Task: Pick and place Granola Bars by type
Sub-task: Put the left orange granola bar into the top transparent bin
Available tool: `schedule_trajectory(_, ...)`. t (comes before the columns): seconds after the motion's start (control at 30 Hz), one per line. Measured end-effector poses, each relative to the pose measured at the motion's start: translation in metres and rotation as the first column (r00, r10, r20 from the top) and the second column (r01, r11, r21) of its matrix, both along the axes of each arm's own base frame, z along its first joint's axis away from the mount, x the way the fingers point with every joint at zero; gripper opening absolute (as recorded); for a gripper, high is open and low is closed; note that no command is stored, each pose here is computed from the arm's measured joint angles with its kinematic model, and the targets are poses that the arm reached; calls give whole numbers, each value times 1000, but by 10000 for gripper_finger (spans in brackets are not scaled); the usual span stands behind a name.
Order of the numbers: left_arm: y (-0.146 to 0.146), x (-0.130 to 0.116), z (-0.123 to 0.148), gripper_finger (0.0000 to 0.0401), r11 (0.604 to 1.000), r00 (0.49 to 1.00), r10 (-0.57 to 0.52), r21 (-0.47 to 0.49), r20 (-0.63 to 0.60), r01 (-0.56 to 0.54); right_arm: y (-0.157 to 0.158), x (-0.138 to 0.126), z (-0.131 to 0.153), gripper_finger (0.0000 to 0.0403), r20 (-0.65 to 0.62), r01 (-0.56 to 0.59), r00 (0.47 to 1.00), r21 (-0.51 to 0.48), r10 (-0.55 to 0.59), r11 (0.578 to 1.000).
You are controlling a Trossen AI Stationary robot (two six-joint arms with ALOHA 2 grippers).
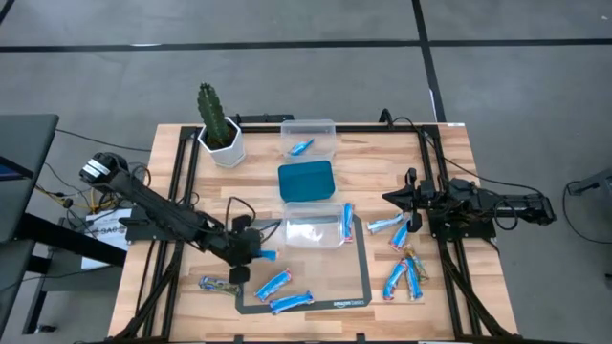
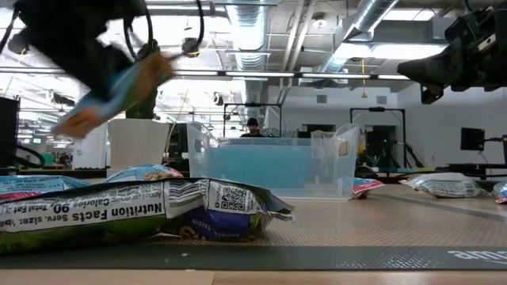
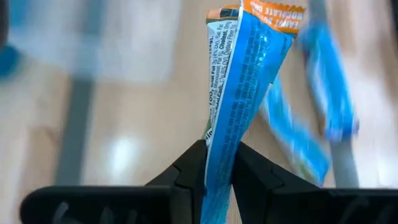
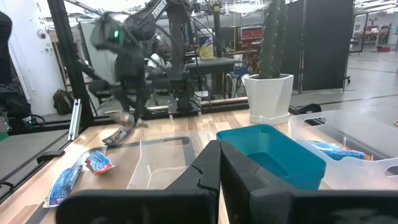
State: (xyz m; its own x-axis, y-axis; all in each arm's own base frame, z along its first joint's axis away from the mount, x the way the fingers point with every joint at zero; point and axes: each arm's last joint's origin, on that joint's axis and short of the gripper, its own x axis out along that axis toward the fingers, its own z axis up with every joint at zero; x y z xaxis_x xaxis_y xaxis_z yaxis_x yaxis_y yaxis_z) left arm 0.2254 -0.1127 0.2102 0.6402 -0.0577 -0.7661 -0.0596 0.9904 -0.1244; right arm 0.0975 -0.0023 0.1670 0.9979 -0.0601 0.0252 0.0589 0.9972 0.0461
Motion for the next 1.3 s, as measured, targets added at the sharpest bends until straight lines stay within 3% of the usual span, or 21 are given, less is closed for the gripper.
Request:
schedule_trajectory(0.17,18,6,29,61,992,966,107,35,237,-118,0,0,0,0,0,0,1000,0,0,1000)
schedule_trajectory(0.37,45,13,57,61,953,865,197,118,461,-280,0,0,0,0,0,0,1000,0,0,1000)
schedule_trajectory(0.53,70,23,72,61,911,792,208,180,574,-370,0,0,0,0,0,0,1000,0,0,1000)
schedule_trajectory(0.67,95,28,78,61,876,762,214,226,611,-427,0,0,0,0,0,0,1000,0,0,1000)
schedule_trajectory(1.03,176,28,85,61,684,695,290,365,658,-631,0,0,0,0,0,0,1000,0,0,1000)
schedule_trajectory(1.13,196,33,81,61,667,691,293,376,661,-643,0,0,0,0,0,0,1000,0,0,1000)
schedule_trajectory(1.3,228,54,80,61,673,724,288,405,627,-619,0,0,0,0,0,0,1000,0,0,1000)
